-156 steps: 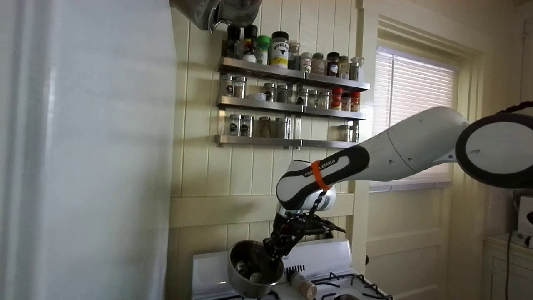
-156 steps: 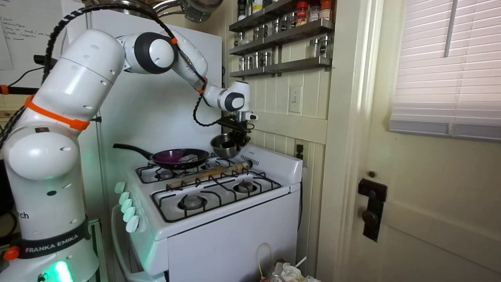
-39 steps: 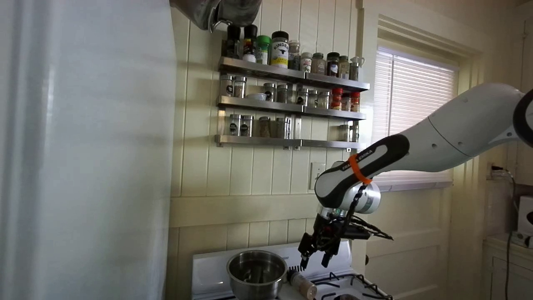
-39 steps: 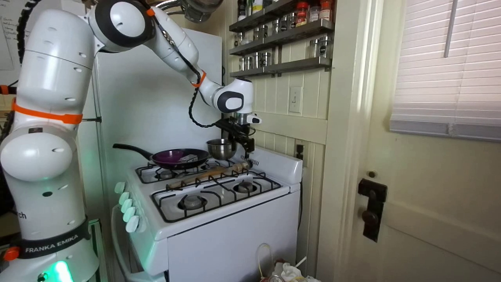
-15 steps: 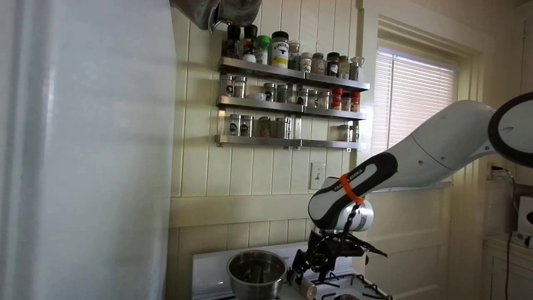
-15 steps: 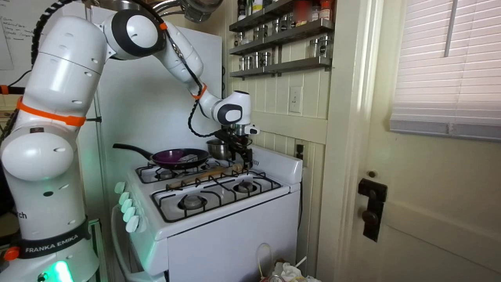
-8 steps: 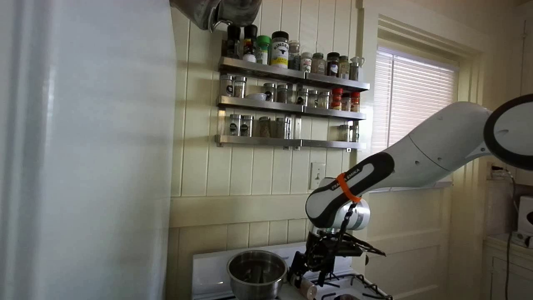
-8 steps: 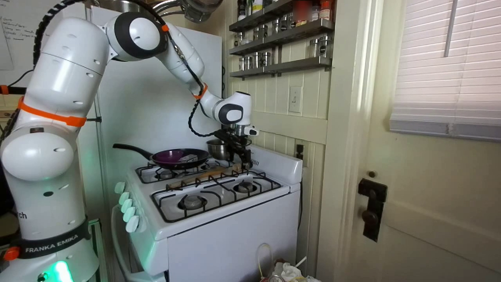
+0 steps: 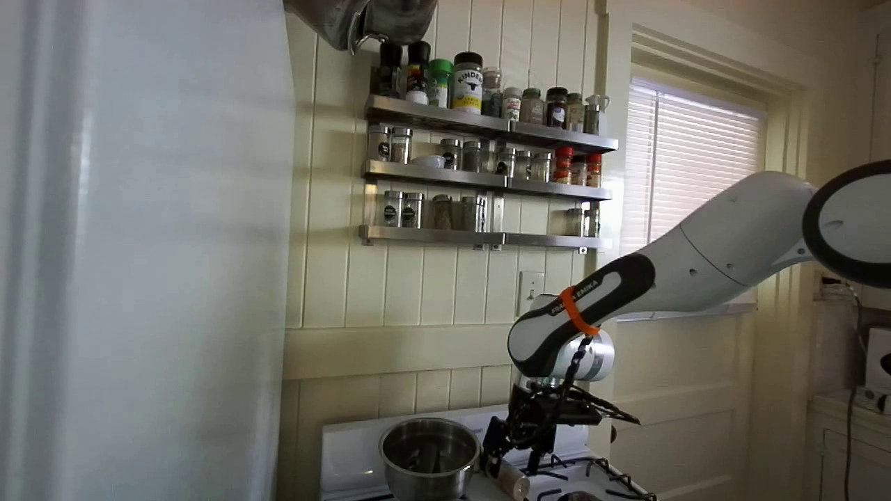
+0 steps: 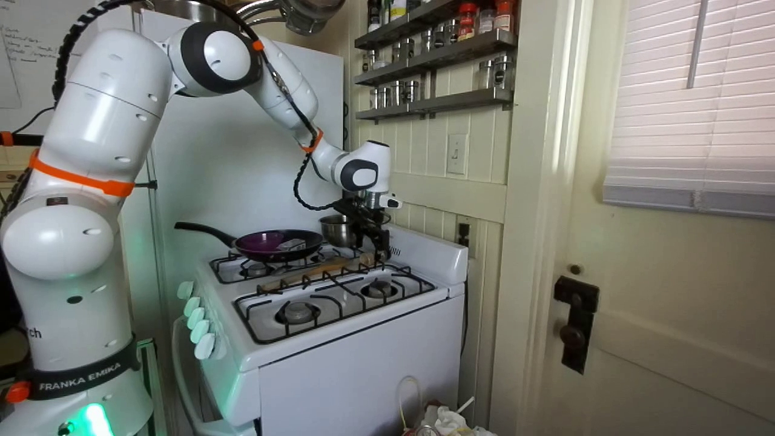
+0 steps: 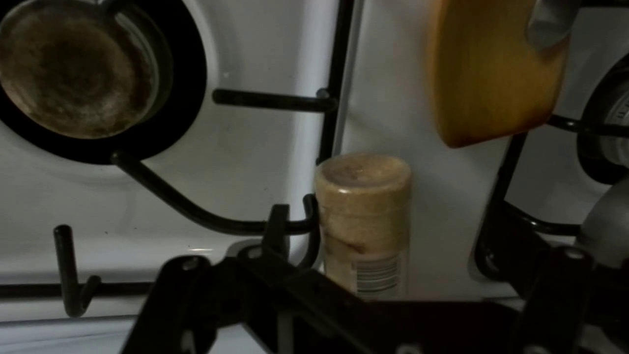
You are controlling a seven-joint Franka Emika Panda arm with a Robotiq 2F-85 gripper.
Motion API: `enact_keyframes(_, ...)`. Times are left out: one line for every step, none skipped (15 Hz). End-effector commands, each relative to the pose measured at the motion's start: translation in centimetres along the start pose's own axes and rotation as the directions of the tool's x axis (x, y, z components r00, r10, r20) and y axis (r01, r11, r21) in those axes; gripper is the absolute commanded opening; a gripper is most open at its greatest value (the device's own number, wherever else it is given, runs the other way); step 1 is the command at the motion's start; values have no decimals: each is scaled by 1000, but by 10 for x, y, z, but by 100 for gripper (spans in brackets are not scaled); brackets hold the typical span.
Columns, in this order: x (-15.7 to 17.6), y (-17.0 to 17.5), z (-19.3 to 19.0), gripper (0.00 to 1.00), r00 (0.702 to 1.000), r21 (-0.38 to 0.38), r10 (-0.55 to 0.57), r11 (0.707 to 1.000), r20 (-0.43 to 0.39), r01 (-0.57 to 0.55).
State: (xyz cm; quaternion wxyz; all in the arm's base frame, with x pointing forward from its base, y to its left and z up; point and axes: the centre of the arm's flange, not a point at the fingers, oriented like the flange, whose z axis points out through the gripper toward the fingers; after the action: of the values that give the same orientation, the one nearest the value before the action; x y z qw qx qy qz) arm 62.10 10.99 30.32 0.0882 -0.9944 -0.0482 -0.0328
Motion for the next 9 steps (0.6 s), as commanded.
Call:
enact_keyframes(13,3,7,100,999,17,0,1000,41,0)
enact_keyframes(15,4,8,100,999,25,2,1000,49,-4)
enact_keyframes(16,4,9,100,998,35,3,999,65,-6)
enact_keyframes(17,4,9,100,997,38,5,999,79,-8)
enact_keyframes(18,4,8,100,996,45,6,999,94,-11)
enact_keyframes(19,4,8,100,994,50,11,999,111,-16)
enact_keyframes(19,3,7,100,992,52,13,998,124,-20)
enact_keyframes(18,2,6,100,992,54,13,998,125,-20)
enact_keyframes(17,0,4,100,993,51,7,999,117,-13)
